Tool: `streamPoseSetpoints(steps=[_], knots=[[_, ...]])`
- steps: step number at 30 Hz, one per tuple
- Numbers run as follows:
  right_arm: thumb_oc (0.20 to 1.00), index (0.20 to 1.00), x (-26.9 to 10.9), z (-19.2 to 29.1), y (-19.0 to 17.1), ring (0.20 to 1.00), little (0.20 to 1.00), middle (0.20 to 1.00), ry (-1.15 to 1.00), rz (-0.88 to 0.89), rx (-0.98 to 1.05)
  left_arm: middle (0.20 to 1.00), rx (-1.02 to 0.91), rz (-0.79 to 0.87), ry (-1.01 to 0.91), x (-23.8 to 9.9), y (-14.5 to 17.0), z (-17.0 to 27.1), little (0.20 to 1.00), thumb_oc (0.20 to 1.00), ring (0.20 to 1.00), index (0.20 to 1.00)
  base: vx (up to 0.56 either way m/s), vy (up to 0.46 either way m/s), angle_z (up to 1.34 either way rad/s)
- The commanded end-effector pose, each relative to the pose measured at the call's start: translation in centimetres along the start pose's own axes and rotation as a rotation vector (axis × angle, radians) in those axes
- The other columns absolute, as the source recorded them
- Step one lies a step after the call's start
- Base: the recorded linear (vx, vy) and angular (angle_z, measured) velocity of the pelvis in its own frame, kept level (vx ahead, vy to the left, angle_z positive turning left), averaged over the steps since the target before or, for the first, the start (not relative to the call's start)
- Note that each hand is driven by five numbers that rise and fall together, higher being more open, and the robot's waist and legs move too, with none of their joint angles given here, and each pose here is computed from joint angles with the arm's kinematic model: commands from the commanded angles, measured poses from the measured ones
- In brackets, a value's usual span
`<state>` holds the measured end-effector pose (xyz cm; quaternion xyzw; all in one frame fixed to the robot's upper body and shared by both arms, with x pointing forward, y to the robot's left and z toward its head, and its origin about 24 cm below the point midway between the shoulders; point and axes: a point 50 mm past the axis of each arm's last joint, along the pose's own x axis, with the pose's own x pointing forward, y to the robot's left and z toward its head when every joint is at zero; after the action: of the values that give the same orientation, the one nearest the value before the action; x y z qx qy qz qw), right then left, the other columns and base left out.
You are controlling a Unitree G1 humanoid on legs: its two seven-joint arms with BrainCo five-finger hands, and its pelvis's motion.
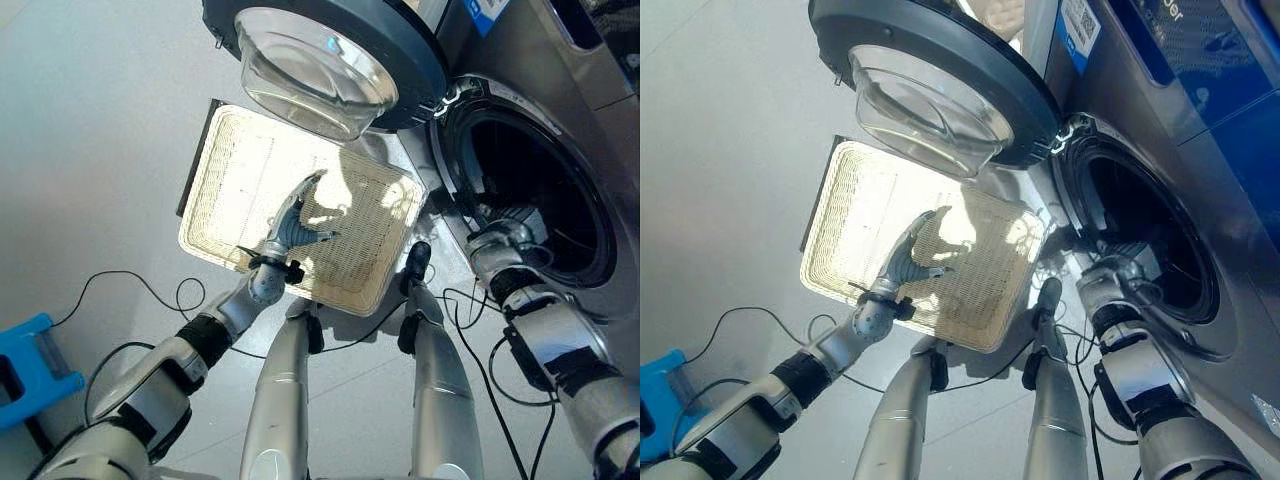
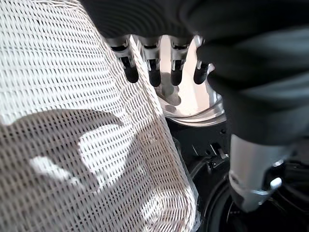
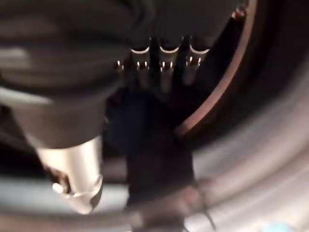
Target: Put the clothes into the washing machine.
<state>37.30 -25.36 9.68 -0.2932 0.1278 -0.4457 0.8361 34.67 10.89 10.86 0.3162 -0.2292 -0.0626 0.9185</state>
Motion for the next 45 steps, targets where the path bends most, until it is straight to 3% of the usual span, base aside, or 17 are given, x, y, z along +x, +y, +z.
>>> streamPoseSetpoints(steps=[1, 10, 17, 20, 22, 24, 32, 39, 45], knots=[[1.0, 1.0, 2.1, 0.3, -2.4, 1.0, 1.0, 1.0, -0.053, -0.082, -0.063, 1.0, -0.038, 0.046, -0.079, 0.2, -0.1, 1.3, 1.0, 1.0, 1.0, 1.0, 0.0, 0.0, 0.0], [1.0, 1.0, -1.8, -1.2, 0.8, 1.0, 1.0, 1.0, -0.163, -0.085, -0.063, 1.0, -0.03, 0.075, 0.001, -1.1, -1.5, -0.3, 1.0, 1.0, 1.0, 1.0, 0.0, 0.001, 0.0], [1.0, 1.0, -3.7, -2.3, 2.1, 1.0, 1.0, 1.0, -0.125, -0.05, 0.03, 1.0, -0.011, 0.1, 0.044, -1.6, -1.6, -1.2, 1.0, 1.0, 1.0, 1.0, 0.0, 0.0, 0.0], [1.0, 1.0, -4.7, -2.8, 3.2, 1.0, 1.0, 1.0, -0.113, 0.046, 0.056, 1.0, -0.003, 0.111, 0.066, -1.8, -1.6, -1.6, 1.0, 1.0, 1.0, 1.0, 0.0, 0.0, 0.0], [1.0, 1.0, -6.1, -3.3, 4.9, 1.0, 1.0, 1.0, -0.111, 0.251, 0.047, 1.0, 0.011, 0.108, 0.107, -2.2, -1.8, -2.2, 1.0, 1.0, 1.0, 1.0, 0.0, 0.0, 0.0], [1.0, 1.0, -6.6, -3.5, 5.4, 1.0, 1.0, 1.0, -0.109, 0.312, 0.037, 1.0, 0.014, 0.105, 0.122, -2.3, -1.8, -2.5, 1.0, 1.0, 1.0, 1.0, -0.02, -0.005, -0.06], [1.0, 1.0, -10.4, -7.9, 8.1, 1.0, 1.0, 1.0, -0.06, 0.776, -0.093, 1.0, -0.033, 0.052, 0.389, -5.1, -2.0, -7.0, 1.0, 1.0, 1.0, 1.0, -0.01, -0.012, -0.03], [1.0, 1.0, -10.9, -10.8, 7.8, 1.0, 1.0, 1.0, -0.055, 0.824, -0.169, 1.0, -0.09, 0.005, 0.55, -7.7, -3.1, -9.3, 1.0, 1.0, 1.0, 1.0, 0.03, -0.021, -0.01], [1.0, 1.0, -12.0, -14.6, 7.2, 1.0, 1.0, 1.0, -0.078, 0.858, -0.351, 1.0, -0.11, -0.113, 0.742, -13.1, -4.9, -11.6, 1.0, 1.0, 1.0, 1.0, 0.11, -0.027, -0.01]])
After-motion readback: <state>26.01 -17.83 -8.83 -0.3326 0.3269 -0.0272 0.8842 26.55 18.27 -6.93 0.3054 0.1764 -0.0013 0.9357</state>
